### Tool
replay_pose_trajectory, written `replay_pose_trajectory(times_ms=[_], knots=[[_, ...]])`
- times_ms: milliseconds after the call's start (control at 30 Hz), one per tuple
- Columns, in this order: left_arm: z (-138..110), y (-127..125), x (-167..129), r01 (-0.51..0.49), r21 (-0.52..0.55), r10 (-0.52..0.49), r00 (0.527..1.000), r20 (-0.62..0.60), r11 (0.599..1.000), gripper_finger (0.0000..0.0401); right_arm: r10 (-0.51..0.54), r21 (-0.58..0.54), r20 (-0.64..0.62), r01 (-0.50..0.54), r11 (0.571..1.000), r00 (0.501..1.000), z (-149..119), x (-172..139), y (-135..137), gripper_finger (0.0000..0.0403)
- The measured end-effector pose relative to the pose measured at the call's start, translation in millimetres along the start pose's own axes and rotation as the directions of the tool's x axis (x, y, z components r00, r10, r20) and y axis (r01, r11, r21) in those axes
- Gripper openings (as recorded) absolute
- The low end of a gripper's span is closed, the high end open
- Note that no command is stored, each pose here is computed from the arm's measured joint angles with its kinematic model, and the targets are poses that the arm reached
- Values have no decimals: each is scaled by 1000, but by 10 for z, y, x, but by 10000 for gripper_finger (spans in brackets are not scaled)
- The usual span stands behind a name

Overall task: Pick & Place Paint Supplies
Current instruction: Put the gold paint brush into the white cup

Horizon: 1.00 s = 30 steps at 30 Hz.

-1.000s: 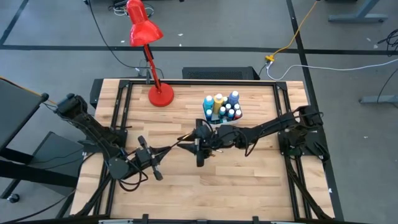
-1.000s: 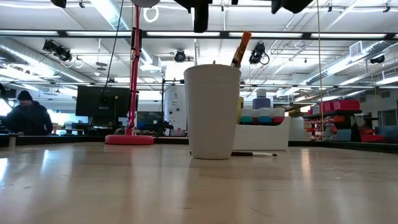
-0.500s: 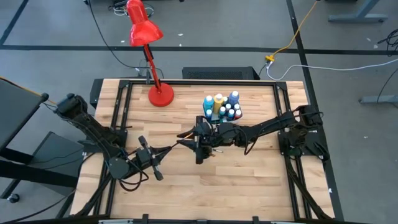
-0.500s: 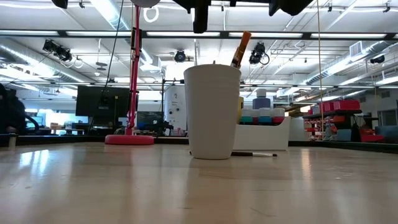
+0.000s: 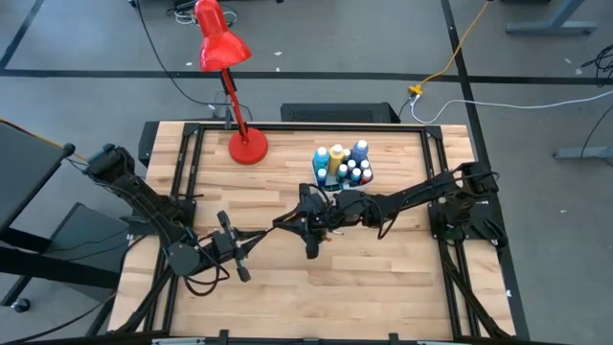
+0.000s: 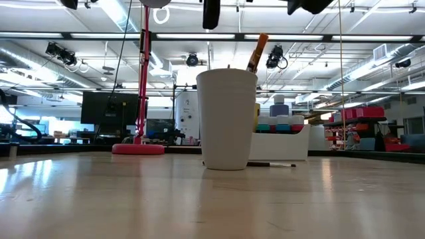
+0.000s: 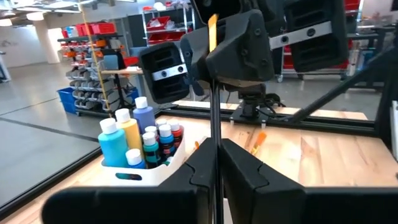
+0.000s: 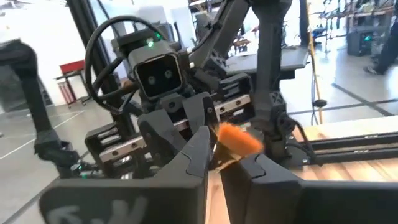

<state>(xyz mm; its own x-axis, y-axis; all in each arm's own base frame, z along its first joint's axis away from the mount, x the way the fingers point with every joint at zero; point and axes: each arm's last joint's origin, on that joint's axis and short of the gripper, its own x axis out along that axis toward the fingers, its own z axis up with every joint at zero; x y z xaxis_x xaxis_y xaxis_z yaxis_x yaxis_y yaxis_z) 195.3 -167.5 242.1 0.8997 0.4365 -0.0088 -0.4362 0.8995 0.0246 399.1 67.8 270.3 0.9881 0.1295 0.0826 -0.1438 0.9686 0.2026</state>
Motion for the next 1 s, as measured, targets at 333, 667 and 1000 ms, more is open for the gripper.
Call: replay_pose_trajectory(times_ms=[333, 667, 1000], knots=[[-12, -2, -1, 9, -1, -9, 1000, -4, 1000, 33, -89, -23, -256, 86, 996, 963, 408, -434, 53, 16], [-18, -2, -1, 7, -14, -7, 1000, -7, 1000, 34, -377, -129, -518, 366, 922, 768, 501, -1005, 79, 15], [-21, -2, -1, 8, -19, -9, 1000, -8, 1000, 34, -311, -97, -594, 317, 943, 742, 193, -793, 71, 19]])
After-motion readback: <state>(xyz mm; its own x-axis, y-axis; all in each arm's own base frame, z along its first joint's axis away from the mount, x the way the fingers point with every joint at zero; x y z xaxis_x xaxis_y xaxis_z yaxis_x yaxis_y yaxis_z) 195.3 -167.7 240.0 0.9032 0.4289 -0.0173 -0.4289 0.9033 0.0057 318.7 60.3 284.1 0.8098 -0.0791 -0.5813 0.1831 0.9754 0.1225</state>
